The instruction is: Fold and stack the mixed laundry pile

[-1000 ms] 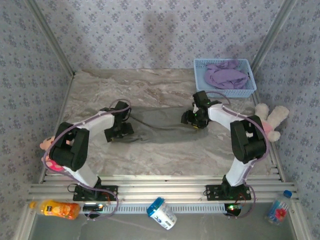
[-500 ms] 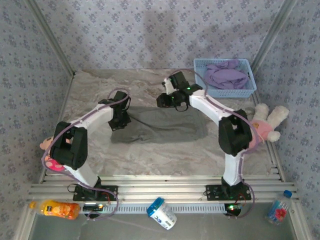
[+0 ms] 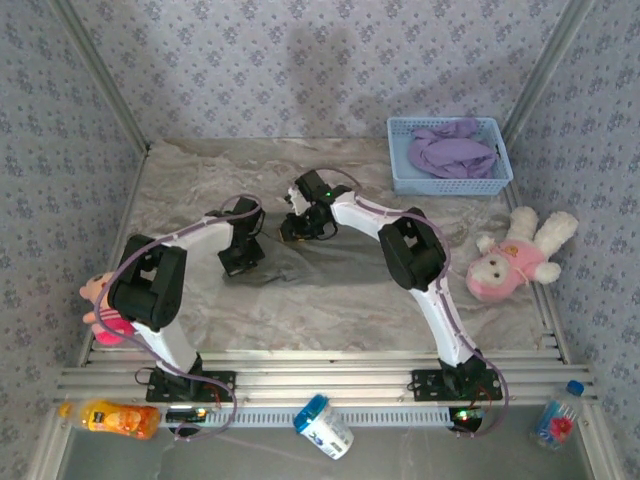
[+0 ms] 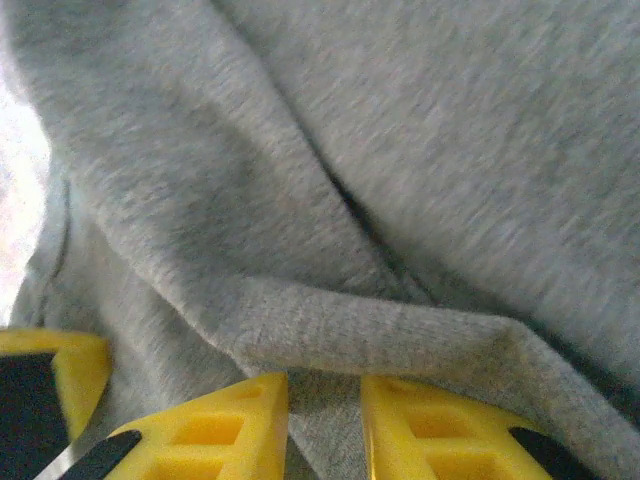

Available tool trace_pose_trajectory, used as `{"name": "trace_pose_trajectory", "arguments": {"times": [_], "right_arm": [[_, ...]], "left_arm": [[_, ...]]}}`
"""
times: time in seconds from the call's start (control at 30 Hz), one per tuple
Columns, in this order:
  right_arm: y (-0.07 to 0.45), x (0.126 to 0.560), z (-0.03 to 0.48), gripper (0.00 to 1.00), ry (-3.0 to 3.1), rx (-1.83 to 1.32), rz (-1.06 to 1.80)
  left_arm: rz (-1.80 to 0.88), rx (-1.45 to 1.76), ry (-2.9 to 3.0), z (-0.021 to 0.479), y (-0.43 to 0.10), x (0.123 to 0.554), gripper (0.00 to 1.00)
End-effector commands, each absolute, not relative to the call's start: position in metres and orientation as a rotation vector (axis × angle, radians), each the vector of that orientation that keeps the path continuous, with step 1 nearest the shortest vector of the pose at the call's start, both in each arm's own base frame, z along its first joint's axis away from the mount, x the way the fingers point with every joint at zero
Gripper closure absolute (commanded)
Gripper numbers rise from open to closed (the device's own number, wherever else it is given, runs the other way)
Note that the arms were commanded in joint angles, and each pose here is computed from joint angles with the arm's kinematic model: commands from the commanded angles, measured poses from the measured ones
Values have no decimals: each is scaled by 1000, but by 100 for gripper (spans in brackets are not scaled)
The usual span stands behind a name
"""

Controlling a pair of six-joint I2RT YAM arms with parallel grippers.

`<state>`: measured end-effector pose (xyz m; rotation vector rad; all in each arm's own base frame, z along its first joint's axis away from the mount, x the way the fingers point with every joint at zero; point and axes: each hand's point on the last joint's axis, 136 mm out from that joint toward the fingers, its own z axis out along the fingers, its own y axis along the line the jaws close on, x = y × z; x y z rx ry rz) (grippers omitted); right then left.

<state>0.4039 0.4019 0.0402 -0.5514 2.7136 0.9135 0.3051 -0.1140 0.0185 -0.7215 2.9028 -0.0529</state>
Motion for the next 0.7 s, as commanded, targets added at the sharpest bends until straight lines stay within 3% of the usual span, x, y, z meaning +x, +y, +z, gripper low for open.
{"name": "trace_pose_trajectory", "arguments": {"times": [0.0,0.23,0.47,0.53,0.63,0.67], "right_arm": [[373,469,52,72,2624,-294,711],[311,536,60,72,2547,91,729],[305,511,111,70,2496,-10,850],[294,491,122,69,2510,-43,830],[271,454,122,65,2566,-73,771],[262,443,120,63,2584,-71,752]], "left_arm": [[107,-696,3079,-16,-103,261,100],[180,-658,3101,-13,-94,250,100],[110,-564,3027,29,-107,290,97],[61,-540,2990,47,-113,304,88],[10,-510,2944,70,-119,316,43],[6,-498,2934,76,-118,318,36]]}}
